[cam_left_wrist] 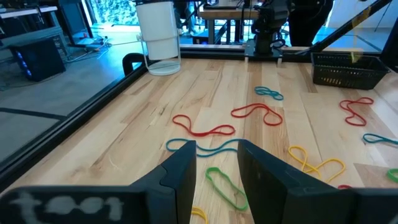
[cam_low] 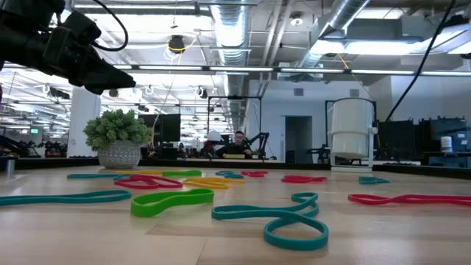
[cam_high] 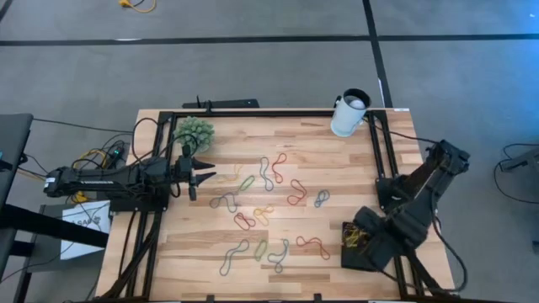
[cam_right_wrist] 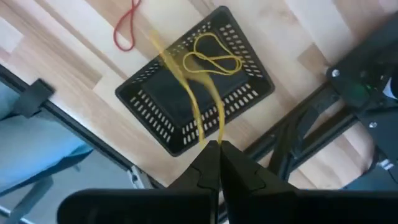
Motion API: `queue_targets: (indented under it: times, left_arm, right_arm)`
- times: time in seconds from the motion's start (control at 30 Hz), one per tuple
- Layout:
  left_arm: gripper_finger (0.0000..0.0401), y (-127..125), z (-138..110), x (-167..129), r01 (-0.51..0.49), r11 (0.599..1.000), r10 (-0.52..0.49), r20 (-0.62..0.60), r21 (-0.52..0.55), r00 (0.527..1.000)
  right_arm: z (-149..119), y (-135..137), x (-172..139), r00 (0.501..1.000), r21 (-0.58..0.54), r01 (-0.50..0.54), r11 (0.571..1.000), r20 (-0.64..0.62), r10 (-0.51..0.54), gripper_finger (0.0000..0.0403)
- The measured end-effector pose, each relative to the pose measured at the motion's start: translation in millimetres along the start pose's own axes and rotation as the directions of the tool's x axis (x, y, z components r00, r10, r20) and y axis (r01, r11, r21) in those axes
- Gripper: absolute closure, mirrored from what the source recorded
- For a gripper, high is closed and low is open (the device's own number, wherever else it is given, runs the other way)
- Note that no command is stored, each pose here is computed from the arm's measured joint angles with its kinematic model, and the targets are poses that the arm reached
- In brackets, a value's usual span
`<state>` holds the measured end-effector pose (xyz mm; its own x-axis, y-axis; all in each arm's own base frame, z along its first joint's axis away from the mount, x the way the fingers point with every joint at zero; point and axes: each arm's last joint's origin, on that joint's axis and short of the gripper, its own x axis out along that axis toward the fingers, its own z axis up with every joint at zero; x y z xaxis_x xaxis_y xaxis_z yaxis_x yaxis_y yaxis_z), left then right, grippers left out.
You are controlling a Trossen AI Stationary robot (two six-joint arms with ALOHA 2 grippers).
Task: Pick and place items into bin
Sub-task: Put the bottom right yellow rubberband into the black basket
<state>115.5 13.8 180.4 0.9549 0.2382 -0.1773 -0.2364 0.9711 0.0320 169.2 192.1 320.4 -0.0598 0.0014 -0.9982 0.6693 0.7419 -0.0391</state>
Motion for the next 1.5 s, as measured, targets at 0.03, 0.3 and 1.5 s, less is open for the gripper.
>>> queue_targets:
  times: [0.03,0.3,1.5]
  left_arm:
    - [0.0292,0.0,0.0,0.0,0.0,1.0,0.0,0.0,0.0,1.0]
    - [0.0292,0.0,0.0,0.0,0.0,1.0,0.0,0.0,-0.004,1.0]
    - [0.0292,-1.0,-0.1,0.0,0.033,0.999,-0.033,-0.001,-0.008,0.999]
  right_arm:
    - [-0.1,2.3,2.6,1.0,0.001,0.015,1.0,0.0,-0.015,0.0403]
    - [-0.1,28.7,33.2,0.991,-0.062,0.137,0.989,0.014,-0.136,0.0403]
    - [-10.0,-46.8,104.5,0.992,0.057,-0.109,0.992,-0.055,0.112,0.0403]
